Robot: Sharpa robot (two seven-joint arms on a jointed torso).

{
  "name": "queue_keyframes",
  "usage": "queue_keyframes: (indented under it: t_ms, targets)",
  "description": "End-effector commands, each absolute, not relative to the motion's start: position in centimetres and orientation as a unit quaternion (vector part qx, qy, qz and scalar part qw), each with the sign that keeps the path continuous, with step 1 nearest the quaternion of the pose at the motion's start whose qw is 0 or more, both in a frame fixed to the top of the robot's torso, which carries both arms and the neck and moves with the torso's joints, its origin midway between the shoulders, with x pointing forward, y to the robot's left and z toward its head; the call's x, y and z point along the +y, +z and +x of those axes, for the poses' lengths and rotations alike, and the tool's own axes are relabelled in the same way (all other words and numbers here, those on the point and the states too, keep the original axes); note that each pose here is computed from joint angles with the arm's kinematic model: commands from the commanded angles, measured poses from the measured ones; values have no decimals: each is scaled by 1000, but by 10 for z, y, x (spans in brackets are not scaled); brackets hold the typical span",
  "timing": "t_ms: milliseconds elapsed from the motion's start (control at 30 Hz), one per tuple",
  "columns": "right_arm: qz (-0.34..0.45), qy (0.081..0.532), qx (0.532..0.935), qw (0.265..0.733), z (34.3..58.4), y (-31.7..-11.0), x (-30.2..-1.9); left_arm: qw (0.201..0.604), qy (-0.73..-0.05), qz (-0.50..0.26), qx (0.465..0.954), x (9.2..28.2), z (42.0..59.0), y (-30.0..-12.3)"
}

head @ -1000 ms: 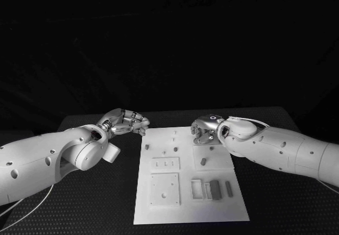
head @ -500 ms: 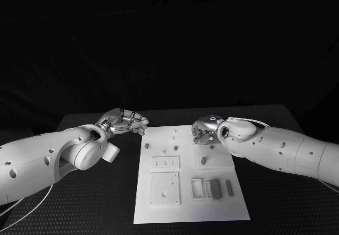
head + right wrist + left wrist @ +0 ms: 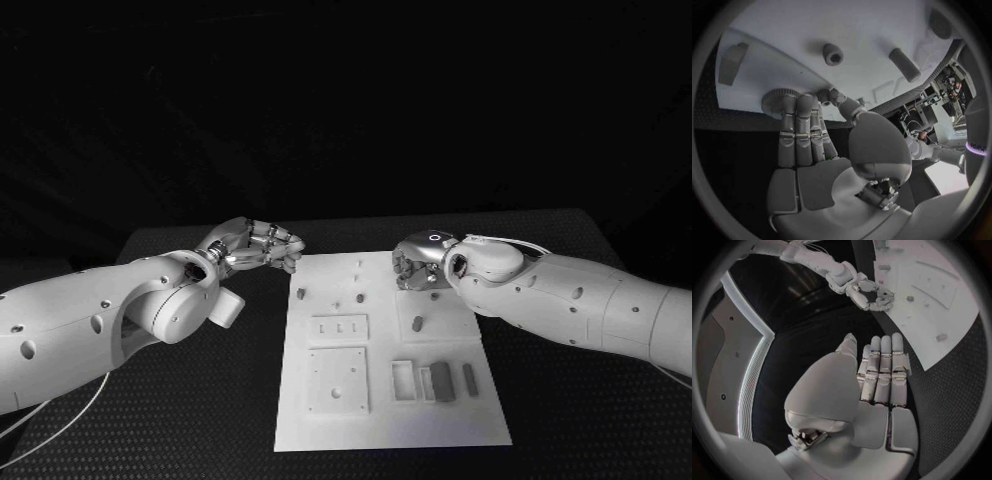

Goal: Assemble the parts on the task board

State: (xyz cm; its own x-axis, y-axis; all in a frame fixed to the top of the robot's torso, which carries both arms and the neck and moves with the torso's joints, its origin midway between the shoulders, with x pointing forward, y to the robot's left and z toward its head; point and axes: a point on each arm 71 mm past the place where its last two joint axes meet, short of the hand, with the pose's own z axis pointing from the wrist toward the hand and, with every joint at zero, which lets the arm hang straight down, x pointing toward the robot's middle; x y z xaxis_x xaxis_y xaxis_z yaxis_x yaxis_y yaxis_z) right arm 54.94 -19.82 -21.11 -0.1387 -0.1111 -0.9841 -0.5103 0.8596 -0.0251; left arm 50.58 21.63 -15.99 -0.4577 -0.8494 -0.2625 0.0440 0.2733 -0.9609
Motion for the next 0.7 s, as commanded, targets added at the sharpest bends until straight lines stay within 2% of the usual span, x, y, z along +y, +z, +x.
queue_keyframes:
  t_ms: [33, 700]
  targets:
    - [-228, 140, 747, 608, 547, -221, -202, 421, -531, -296, 673, 215, 505, -158]
    - [-237, 142, 715, 642, 545, -215, -193, 420, -531, -296, 674, 215, 505, -158]
